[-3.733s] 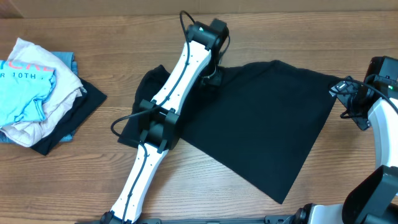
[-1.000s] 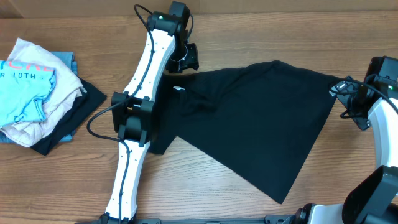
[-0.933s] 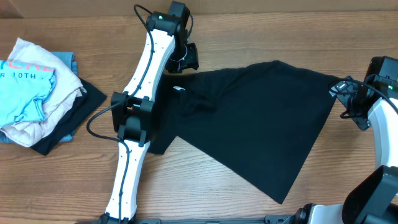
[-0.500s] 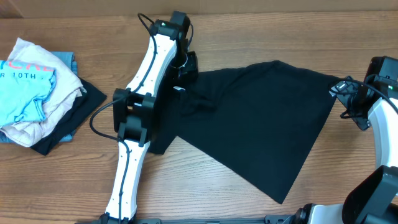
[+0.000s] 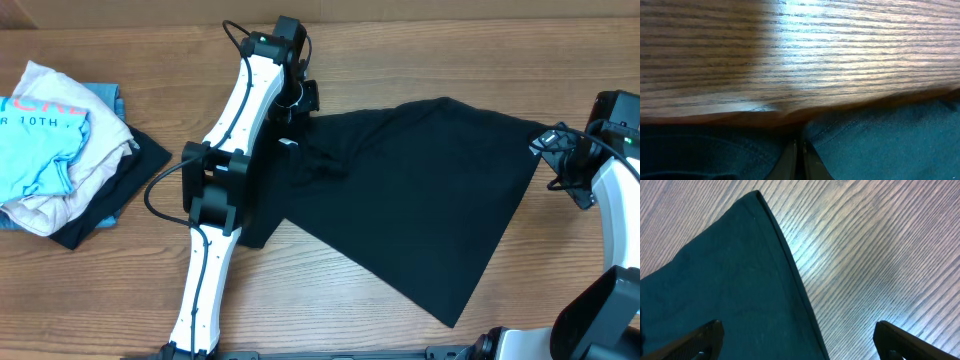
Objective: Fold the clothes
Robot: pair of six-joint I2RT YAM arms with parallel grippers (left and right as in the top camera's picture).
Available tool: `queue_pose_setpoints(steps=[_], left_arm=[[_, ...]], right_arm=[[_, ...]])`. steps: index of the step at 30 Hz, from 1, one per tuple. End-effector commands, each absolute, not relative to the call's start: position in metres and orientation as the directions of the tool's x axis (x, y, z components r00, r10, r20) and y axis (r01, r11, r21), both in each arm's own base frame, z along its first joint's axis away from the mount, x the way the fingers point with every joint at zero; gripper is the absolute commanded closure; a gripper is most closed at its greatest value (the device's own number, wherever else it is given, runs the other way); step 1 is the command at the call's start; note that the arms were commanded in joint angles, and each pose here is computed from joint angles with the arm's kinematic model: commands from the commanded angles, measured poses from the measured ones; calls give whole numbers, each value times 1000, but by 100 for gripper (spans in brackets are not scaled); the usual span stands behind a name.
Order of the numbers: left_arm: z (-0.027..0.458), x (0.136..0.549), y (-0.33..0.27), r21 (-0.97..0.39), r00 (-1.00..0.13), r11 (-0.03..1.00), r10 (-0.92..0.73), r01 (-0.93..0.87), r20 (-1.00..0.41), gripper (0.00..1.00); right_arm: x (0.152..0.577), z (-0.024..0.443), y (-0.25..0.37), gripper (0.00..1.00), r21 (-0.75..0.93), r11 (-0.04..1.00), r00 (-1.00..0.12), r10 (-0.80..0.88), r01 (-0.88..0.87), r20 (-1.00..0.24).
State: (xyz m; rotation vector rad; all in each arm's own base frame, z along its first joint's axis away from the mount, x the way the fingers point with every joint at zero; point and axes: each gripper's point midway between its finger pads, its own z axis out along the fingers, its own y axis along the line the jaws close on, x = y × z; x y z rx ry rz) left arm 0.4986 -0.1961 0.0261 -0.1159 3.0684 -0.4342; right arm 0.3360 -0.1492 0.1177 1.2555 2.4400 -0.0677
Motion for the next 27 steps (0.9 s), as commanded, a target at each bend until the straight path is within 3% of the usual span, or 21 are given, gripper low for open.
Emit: queue_pose_setpoints(steps=[1, 7, 13, 18, 27], left_arm=[[45, 507, -206, -311, -995, 950, -64, -36, -80, 96], [107, 541, -223, -355, -942, 914, 75, 196, -328, 96], [132, 581, -232, -320, -842, 892, 112, 319, -528, 96], [158, 617, -234, -198, -691, 884, 174, 423, -702, 96], [199, 651, -239, -67, -489, 877, 200, 475, -849, 96]], right_arm=[[342, 128, -153, 0, 143, 599, -509, 764, 788, -396], [342, 128, -153, 0, 143, 599, -509, 764, 788, -396], [342, 128, -153, 0, 143, 599, -509, 764, 788, -396], [342, 128, -153, 0, 143, 599, -509, 764, 788, -396], [342, 128, -153, 0, 143, 599, -509, 764, 788, -396]])
